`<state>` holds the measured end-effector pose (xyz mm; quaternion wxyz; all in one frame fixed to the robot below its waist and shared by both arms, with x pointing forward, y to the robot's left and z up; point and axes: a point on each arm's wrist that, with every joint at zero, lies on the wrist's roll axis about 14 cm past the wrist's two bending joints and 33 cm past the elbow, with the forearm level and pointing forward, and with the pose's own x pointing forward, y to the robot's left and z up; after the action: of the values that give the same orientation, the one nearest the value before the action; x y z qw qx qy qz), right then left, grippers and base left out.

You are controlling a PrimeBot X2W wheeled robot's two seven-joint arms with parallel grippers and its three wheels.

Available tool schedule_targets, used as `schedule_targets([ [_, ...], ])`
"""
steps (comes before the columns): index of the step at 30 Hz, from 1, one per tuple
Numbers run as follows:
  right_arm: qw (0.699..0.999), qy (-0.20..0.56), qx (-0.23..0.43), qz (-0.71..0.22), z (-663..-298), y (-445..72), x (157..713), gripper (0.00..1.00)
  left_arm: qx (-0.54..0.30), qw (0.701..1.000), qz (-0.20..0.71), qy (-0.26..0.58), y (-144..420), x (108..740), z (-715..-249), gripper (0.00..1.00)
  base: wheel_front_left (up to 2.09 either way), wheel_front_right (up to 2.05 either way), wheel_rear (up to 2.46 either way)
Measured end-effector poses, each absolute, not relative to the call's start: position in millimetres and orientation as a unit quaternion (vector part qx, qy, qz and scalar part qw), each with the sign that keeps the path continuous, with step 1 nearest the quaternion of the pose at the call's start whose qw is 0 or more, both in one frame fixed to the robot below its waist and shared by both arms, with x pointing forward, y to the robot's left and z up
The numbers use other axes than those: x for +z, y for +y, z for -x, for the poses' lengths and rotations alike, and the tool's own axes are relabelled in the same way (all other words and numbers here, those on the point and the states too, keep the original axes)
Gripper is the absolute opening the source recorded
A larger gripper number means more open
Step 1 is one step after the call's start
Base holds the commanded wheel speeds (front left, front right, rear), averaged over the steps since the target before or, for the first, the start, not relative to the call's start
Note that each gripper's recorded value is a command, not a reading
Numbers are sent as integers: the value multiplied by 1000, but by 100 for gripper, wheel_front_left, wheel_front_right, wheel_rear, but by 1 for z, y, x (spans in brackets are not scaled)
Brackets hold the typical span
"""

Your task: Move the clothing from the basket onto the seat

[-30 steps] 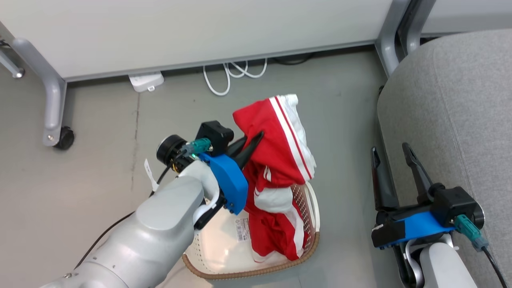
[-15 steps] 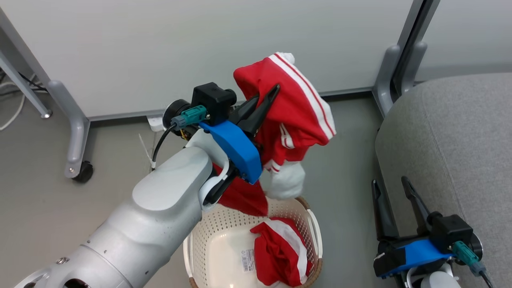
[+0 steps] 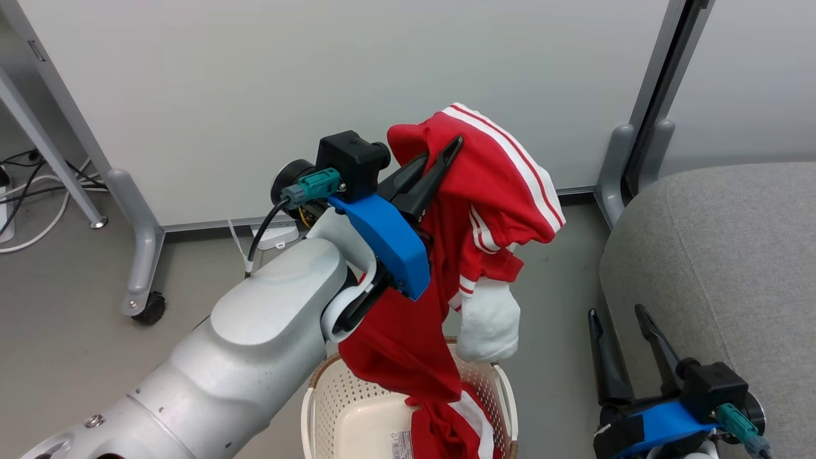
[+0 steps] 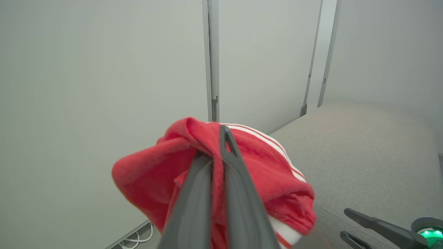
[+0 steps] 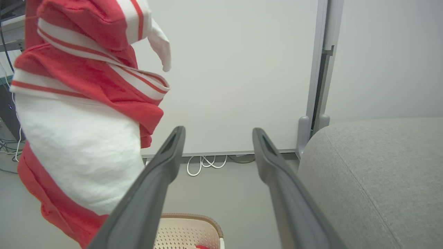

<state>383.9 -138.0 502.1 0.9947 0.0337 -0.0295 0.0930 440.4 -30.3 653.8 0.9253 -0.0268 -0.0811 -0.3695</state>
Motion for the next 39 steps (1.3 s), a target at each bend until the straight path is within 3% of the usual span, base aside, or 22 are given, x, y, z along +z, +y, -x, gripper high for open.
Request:
schedule_targets([
  [9, 990, -60, 124, -16, -390, -119, 523, 100, -363, 928, 32, -74, -25, 648, -440, 0, 0, 0, 0],
  [17, 971, -121, 203, 22, -403, -70, 564, 100, -358, 930, 33, -70, -23, 644, -443, 0, 0, 0, 0],
  [24, 955, -125, 263, 46, -408, -35, 567, 100, -365, 928, 39, -64, -30, 638, -443, 0, 0, 0, 0],
  [39, 946, -113, 277, 122, -452, -24, 567, 100, -378, 923, 45, -50, -42, 626, -442, 0, 0, 0, 0],
])
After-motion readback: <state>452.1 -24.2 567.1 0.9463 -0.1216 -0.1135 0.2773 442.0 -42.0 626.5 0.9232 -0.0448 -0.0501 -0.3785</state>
